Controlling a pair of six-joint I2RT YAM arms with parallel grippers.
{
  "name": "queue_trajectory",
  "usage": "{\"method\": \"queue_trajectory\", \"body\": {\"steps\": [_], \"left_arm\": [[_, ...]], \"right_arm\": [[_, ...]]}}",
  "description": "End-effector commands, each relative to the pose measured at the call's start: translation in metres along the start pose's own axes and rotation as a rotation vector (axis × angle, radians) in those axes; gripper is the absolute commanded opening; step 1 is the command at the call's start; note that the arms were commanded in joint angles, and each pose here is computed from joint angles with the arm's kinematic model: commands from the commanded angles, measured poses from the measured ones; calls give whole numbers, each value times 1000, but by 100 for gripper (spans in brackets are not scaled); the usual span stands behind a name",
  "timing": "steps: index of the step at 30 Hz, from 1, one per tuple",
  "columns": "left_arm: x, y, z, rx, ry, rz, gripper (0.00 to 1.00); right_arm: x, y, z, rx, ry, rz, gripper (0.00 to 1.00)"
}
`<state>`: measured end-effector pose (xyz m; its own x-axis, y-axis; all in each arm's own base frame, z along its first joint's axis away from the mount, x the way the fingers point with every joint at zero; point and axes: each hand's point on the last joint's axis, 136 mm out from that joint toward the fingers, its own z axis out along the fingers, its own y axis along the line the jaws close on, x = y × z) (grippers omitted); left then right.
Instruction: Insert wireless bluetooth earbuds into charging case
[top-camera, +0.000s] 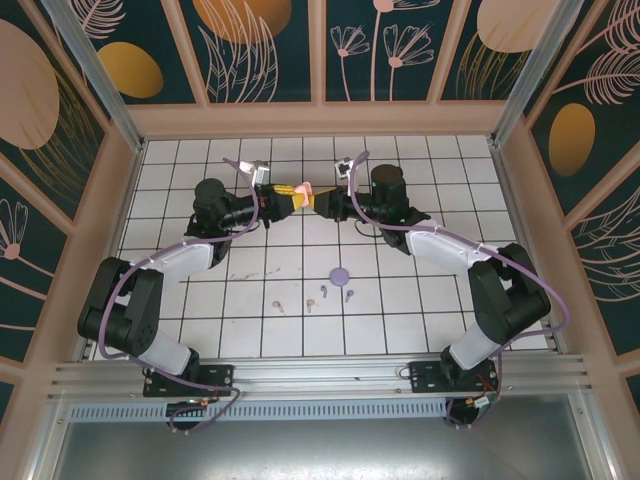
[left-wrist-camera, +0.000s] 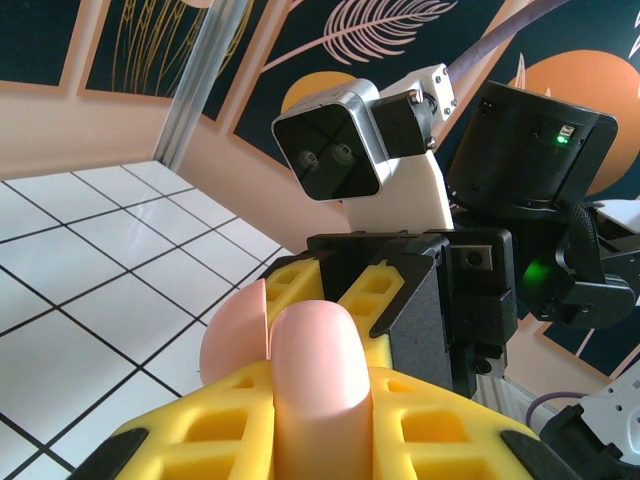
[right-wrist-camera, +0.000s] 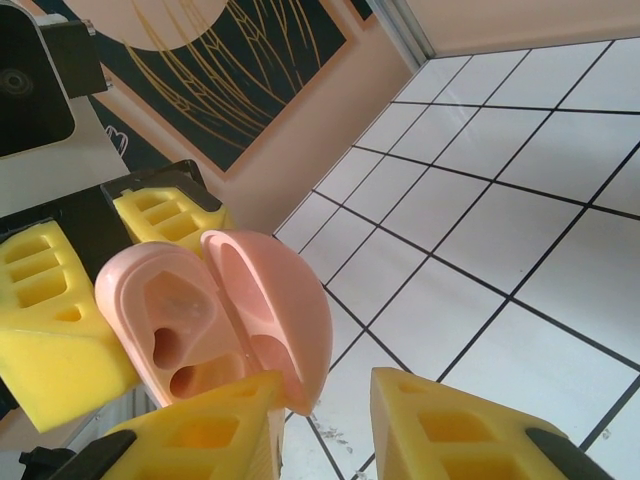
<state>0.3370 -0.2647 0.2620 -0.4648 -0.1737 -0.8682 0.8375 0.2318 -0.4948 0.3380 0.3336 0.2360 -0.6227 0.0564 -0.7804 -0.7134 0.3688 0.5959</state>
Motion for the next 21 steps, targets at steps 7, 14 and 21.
{"method": "queue_trajectory", "body": {"steps": [7, 14, 21], "left_arm": [[1, -12, 3, 52, 6, 28, 0], [2, -13, 3, 49, 4, 30, 0], [-4, -12, 3, 38, -17, 39, 0]], "right_arm": [[-32, 13, 5, -17, -66, -47, 27], [-30, 11, 7, -14, -58, -39, 22], [-21, 7, 6, -7, -46, -31, 5]]}}
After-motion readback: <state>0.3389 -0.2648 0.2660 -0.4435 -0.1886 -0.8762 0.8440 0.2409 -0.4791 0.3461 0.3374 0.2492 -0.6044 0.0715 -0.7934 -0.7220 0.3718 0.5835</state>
